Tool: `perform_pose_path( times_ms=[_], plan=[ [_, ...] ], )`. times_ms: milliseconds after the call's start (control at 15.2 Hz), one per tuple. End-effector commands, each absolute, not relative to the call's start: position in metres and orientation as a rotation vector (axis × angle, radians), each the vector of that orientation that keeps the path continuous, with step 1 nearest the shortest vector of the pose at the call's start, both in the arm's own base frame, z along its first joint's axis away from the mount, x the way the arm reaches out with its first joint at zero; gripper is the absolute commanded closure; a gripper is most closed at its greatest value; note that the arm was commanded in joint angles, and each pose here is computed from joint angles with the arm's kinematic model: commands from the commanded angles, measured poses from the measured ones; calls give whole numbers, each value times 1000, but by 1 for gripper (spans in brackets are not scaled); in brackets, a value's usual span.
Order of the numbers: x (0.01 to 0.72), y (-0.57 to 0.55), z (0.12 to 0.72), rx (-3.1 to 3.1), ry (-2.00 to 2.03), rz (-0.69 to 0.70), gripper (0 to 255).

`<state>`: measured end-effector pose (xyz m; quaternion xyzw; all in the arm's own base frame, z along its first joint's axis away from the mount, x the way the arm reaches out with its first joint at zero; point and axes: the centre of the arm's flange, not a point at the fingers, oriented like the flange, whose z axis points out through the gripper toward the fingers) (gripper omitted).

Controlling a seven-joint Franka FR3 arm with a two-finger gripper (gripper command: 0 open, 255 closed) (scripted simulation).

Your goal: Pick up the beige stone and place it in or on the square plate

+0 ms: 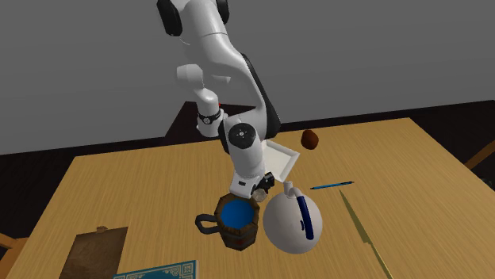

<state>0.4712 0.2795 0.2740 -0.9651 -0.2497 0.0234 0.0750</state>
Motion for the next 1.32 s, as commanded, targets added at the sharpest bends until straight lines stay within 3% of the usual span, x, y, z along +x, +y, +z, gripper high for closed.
perform_pose_path(
  times_ms=[0, 792, 1254],
  plan=[
    [471, 280, 284, -2895, -749, 71, 255],
    [471, 280, 343, -2895, -749, 71, 255],
    [383, 306, 344, -2895, -749, 71, 255]
  ],
)
